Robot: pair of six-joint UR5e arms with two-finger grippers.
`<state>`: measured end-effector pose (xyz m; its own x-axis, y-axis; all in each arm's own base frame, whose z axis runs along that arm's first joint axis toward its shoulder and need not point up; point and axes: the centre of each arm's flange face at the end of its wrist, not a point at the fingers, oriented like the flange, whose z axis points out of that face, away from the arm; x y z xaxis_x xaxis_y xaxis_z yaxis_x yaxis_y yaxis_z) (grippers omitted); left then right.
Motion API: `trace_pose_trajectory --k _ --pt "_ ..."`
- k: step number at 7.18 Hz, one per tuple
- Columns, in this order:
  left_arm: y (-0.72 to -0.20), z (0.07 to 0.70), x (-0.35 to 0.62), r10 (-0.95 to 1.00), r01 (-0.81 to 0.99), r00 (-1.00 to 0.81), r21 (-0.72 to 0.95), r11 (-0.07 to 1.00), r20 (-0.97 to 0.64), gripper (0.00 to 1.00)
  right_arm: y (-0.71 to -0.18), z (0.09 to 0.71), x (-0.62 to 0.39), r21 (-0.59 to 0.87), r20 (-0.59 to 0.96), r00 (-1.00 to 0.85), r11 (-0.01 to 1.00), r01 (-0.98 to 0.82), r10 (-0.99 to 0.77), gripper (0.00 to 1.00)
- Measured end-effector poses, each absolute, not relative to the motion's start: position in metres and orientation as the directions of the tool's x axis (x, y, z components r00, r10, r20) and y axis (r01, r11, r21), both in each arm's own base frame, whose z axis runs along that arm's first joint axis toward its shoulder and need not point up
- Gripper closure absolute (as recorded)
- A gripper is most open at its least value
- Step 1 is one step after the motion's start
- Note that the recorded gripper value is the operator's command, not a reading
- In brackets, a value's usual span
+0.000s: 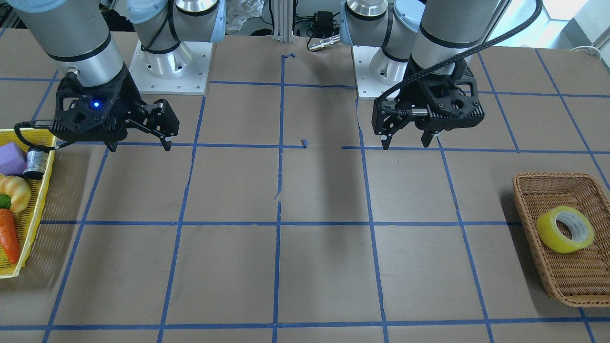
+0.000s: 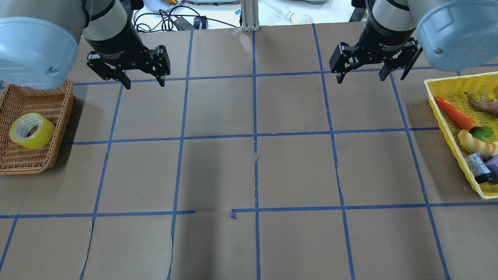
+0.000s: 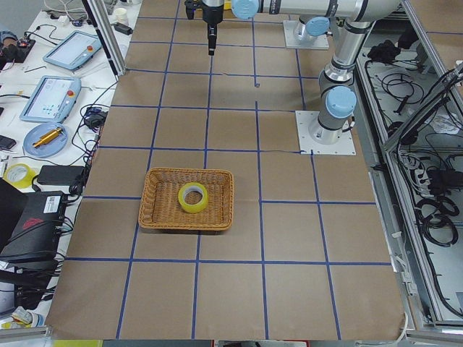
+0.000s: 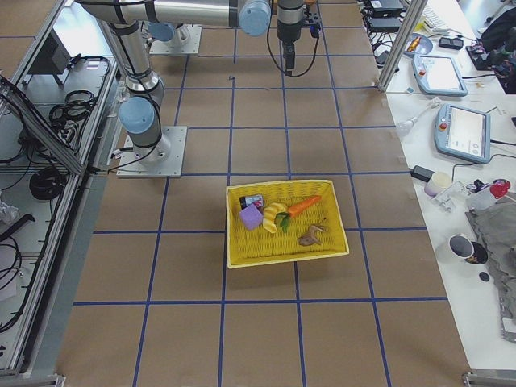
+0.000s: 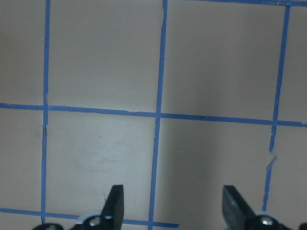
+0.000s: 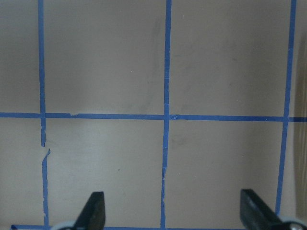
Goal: Transfer tape with both arms
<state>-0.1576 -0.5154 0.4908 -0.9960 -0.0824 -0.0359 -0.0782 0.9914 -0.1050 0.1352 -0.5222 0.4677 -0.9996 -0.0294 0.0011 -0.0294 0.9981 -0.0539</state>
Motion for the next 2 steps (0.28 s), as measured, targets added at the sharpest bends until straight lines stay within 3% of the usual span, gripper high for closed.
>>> trace_pose_trajectory --k 2 --pt "-0.5167 0.4890 -0.1575 -0.083 -0.079 -0.996 -0.110 0.991 -0.035 0.09 -0.5222 0.4666 0.1364 -0.050 -0.006 -0.999 0.998 -0.034 -0.034 0.00"
